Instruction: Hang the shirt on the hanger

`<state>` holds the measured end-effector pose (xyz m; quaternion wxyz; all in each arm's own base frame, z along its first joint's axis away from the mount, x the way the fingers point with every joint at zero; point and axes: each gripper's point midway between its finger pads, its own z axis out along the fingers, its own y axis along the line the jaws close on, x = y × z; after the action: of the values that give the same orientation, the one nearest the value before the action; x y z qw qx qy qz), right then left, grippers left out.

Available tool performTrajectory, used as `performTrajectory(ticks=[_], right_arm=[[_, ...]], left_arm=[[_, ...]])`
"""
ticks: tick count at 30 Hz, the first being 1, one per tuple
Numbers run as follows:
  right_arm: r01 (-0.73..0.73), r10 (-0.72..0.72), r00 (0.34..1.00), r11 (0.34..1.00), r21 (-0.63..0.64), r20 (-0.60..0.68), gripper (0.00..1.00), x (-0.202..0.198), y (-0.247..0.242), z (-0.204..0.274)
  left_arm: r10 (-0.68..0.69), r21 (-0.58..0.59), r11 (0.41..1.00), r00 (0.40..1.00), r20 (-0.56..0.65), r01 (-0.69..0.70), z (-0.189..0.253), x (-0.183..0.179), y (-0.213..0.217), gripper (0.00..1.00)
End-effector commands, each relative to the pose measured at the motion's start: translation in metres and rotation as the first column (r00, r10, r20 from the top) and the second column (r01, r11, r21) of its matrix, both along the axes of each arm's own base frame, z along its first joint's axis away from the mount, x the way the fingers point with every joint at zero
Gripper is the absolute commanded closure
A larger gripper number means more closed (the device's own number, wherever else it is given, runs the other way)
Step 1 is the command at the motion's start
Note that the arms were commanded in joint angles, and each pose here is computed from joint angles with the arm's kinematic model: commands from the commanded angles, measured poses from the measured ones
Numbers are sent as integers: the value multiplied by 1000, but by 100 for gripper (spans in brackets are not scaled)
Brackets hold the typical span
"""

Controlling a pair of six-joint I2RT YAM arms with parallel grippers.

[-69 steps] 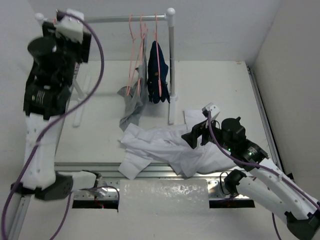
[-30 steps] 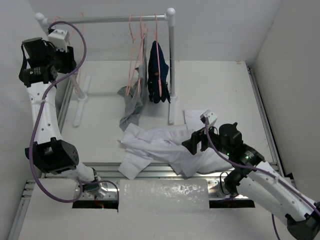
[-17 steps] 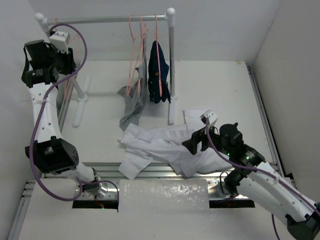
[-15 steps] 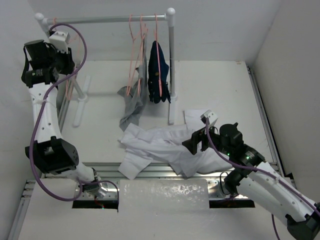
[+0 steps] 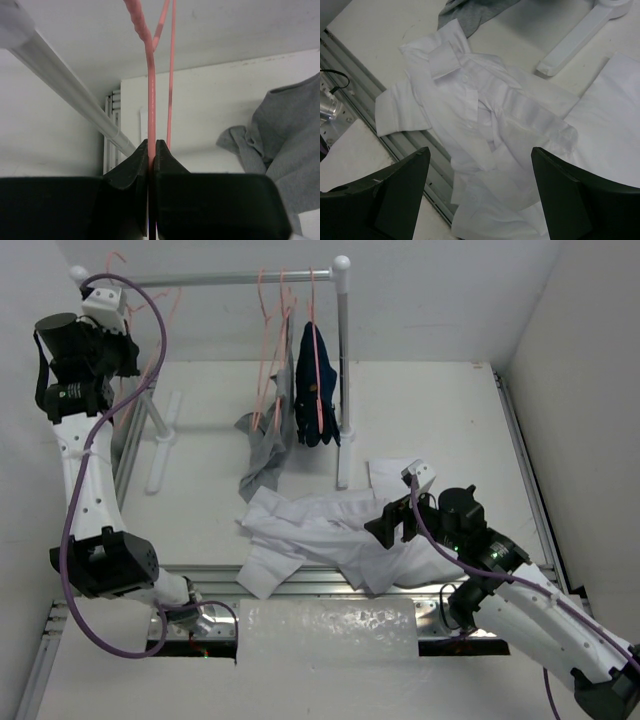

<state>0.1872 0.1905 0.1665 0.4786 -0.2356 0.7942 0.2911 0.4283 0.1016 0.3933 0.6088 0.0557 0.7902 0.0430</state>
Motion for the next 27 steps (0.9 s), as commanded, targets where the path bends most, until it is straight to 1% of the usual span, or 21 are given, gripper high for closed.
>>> performTrajectory(ticks=[1,4,6,7,9,10,11,13,14,16,17,19,20,21,22,23,25,27], right_arm=[[4,-5,998,1000,20,58,17,7,2,14],[14,-14,998,1000,14,66,17,8,0,14],[15,-15,998,1000,13,68,17,8,-1,15],[13,-13,998,1000,8,64,17,8,-1,13],[-1,1,998,1000,6,65,17,7,0,14],[-3,3,998,1000,3,68,17,7,0,15],[-14,14,997,1000,0,70,16,5,1,16],[-25,26,997,1000,-10,73,16,4,1,18],[-33,34,997,999,-14,71,16,4,2,18],[-59,59,995,998,-11,76,16,1,5,24],[-68,69,995,998,-16,68,16,1,6,23],[-90,90,994,996,-13,64,16,0,10,28],[-96,97,994,995,-11,59,16,-1,11,28],[-102,103,993,995,-12,54,16,-1,12,29],[-111,111,992,994,-7,55,16,-2,14,32],[-114,114,992,993,-7,57,16,-2,14,33],[-129,129,989,992,-4,65,16,-3,16,37],[-141,141,987,990,-6,82,16,-3,16,45]], left_arm=[[-26,26,999,982,189,21,57,-8,-9,100],[-25,21,1000,974,227,21,68,-9,-11,100],[-35,18,999,973,227,31,71,-11,-14,100],[-40,21,999,974,225,36,71,-14,-15,100],[-42,22,999,984,170,39,58,-21,-17,100],[-42,22,999,985,170,39,57,-24,-18,100],[-28,32,999,990,141,23,49,-29,-16,100],[-9,64,998,992,125,1,42,-46,-15,100],[24,71,997,994,109,-31,39,-52,-11,100],[51,97,993,992,117,-63,47,-70,-10,100],[65,100,992,994,87,-74,42,-79,-10,100],[64,127,989,994,93,-76,53,-95,-14,100],[39,135,990,998,46,-44,45,-104,-20,100],[14,145,989,999,40,-19,48,-112,-27,100],[-68,140,988,998,-8,69,36,-120,-41,100],[-102,135,985,995,-21,104,33,-125,-49,100],[-176,117,977,984,-36,179,28,-139,-66,100],[-187,123,975,982,-7,186,36,-153,-74,100]])
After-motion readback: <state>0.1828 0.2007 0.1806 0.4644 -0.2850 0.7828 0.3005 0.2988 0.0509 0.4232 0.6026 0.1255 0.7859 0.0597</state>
